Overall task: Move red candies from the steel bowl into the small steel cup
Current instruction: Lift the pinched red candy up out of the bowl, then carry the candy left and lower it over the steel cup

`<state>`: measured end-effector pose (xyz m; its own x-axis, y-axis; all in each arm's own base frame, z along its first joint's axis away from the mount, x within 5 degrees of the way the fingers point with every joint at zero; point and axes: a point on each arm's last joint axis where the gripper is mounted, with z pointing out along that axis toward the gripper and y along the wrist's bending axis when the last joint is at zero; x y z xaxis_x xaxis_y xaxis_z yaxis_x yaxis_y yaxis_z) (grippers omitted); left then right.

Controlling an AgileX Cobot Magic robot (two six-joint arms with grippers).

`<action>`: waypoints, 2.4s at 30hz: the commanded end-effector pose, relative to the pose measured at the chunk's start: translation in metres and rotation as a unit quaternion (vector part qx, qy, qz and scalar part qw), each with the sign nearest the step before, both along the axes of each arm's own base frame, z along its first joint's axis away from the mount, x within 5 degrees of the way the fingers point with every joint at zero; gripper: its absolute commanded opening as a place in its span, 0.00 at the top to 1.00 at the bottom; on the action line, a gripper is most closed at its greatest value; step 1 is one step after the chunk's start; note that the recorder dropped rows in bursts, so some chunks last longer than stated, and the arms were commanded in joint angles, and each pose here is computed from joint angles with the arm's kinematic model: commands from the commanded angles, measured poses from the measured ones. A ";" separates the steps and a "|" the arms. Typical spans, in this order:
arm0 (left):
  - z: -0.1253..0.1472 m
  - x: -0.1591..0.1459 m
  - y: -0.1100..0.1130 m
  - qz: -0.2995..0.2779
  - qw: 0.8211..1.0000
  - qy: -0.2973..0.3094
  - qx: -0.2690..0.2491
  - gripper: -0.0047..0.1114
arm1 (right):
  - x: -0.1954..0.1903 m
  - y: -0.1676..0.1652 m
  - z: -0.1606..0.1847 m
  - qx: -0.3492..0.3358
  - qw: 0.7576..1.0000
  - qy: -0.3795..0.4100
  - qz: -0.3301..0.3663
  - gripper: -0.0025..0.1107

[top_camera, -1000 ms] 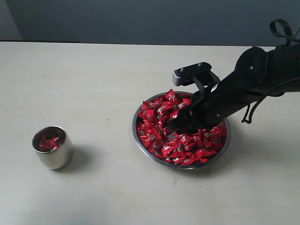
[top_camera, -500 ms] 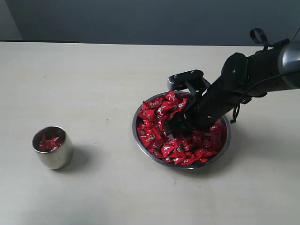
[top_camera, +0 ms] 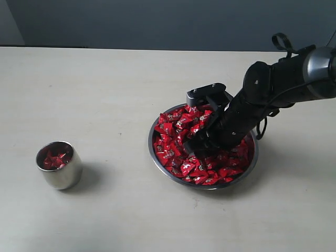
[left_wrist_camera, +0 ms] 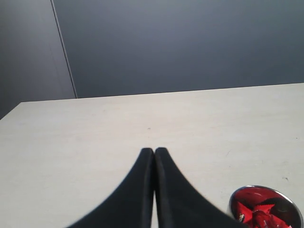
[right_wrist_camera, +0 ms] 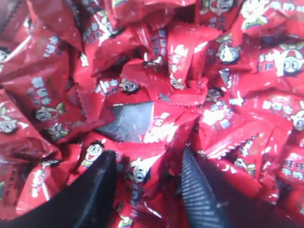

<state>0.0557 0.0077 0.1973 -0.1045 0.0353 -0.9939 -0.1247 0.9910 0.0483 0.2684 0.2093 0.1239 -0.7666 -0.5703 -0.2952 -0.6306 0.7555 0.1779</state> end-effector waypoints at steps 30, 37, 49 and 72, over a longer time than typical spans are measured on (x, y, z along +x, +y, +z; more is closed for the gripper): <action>0.000 0.000 0.000 0.000 1.000 -0.004 0.000 0.96 | 0.002 -0.004 0.012 -0.008 1.000 -0.020 0.014 0.98; 0.000 0.000 0.000 0.000 1.000 -0.004 0.000 0.96 | 0.006 -0.005 0.048 0.019 0.996 -0.092 0.011 0.98; 0.000 0.000 0.000 0.000 1.000 -0.004 0.000 0.96 | 0.017 -0.024 0.076 0.039 0.988 -0.142 -0.043 0.98; -0.001 0.000 0.000 0.000 1.000 -0.003 0.000 0.96 | 0.012 0.031 0.046 0.249 0.953 -0.128 0.112 0.98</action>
<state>0.0557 0.0077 0.1973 -0.1045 0.0353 -0.9939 -0.1247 0.9910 0.0483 0.2822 0.2313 0.1690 -0.5555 -0.4549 -0.6960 -0.8063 0.4993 0.3172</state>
